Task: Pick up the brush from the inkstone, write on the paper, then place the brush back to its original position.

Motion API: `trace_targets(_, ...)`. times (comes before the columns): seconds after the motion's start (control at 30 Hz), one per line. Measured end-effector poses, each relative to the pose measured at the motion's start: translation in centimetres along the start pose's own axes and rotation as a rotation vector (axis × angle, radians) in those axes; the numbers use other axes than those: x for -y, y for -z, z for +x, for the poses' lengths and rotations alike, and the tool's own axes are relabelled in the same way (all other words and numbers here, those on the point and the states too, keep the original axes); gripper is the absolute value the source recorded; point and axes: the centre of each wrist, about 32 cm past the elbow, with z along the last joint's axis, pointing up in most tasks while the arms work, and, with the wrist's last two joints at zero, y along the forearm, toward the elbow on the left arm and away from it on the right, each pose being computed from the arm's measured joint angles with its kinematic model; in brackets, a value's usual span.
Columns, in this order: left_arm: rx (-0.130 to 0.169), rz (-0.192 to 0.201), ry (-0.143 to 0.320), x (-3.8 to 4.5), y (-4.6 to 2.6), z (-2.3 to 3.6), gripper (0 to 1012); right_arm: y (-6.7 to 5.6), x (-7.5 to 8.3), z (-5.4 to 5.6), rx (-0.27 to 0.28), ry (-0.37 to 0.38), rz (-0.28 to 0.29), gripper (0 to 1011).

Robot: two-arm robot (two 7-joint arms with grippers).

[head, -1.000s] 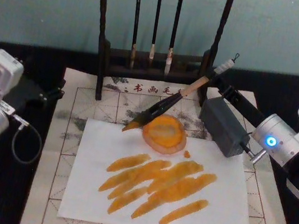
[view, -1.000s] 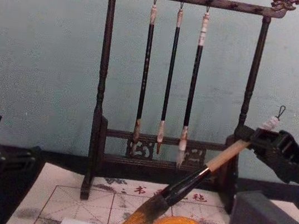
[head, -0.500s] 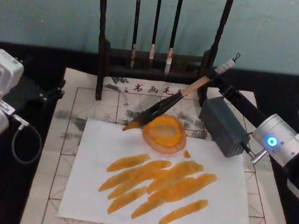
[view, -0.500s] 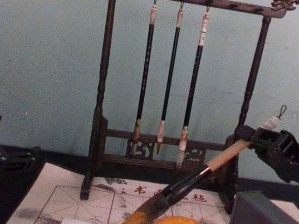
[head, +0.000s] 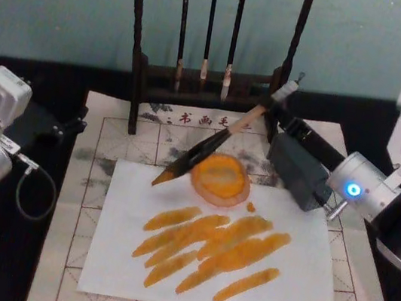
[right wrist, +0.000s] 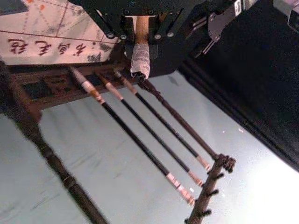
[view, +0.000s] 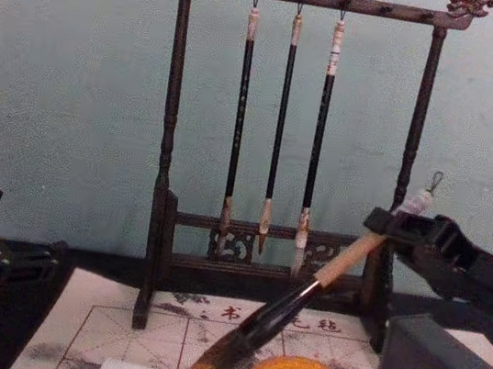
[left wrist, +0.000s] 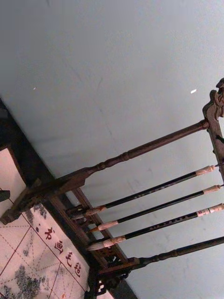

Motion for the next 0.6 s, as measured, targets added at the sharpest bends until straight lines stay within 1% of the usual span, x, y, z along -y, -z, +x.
trace_targets(0.3,0.0,0.0,0.0,0.0,0.0,0.0,1001,0.5,-1.3,-0.4,0.003,-0.03,-0.065,185)
trace_targets(0.6,0.0,0.0,0.0,0.0,0.0,0.0,1001,0.5,-1.5,-0.4,0.01,-0.032,-0.104,185)
